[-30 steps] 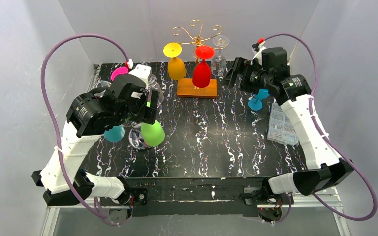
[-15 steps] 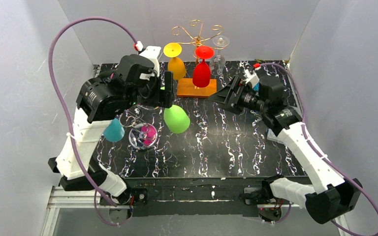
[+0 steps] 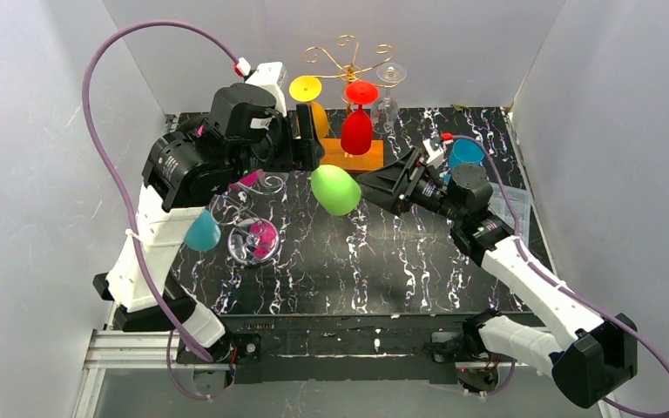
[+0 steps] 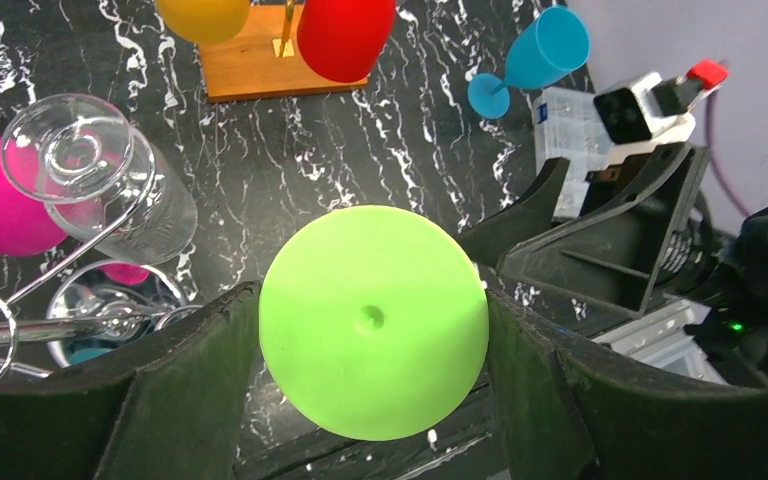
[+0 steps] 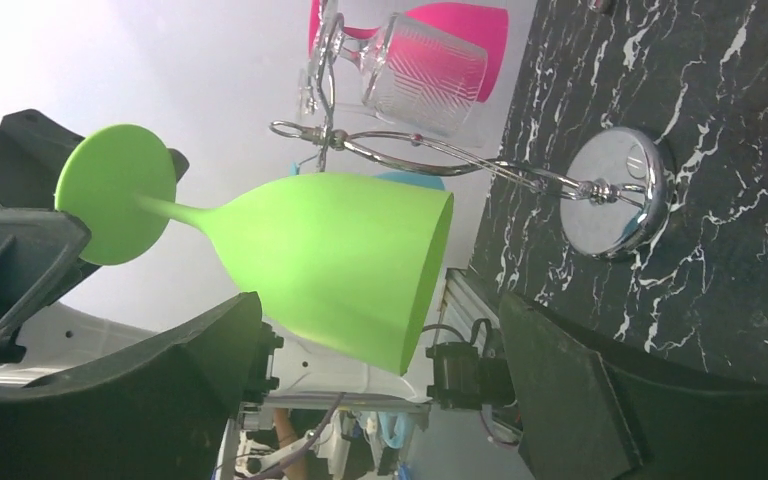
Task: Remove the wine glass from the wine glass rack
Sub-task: Place the wine glass at the center of the board.
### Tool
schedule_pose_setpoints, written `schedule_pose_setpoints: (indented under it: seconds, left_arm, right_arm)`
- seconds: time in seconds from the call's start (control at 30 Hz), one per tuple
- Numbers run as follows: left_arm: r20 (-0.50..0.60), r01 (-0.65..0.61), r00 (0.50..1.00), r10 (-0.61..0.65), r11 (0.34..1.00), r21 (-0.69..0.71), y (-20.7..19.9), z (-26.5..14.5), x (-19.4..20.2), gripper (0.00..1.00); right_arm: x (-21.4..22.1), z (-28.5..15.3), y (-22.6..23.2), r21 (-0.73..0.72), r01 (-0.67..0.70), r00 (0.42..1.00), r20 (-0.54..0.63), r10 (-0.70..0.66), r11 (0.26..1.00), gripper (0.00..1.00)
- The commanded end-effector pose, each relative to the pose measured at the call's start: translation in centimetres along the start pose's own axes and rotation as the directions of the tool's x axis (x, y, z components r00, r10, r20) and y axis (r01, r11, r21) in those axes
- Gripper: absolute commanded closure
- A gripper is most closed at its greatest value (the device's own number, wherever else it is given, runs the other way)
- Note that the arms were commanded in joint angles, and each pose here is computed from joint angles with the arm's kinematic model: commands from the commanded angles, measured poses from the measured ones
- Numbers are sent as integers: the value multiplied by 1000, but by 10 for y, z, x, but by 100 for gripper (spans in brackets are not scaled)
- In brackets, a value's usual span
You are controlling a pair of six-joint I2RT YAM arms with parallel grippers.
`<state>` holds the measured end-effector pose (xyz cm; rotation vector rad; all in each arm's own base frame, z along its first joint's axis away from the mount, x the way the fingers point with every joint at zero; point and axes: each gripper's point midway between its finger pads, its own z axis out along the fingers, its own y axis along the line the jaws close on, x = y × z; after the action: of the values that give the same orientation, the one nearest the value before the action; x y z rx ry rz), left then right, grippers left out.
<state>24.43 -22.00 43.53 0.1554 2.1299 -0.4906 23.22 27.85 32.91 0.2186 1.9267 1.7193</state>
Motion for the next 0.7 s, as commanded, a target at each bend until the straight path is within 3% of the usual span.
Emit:
schedule_pose_setpoints:
  seconds: [0.0,0.33,0.67]
  left_arm:
    - [93,79,992,-81,996,27,-3,-8,-21,56]
    - [120,197,970,-209,975,104,-8,-5,-32,56]
    - [130,333,919,-371,911,243,-9,-19,-46,56]
  right_arm:
    - [-10,-6,44,-179,5,998,65,7,984,2]
    - [-16,-15,78,-371,-38,994,82,74,928,2]
    - [-26,-26,115,-519,-32,990,99,97,854,26]
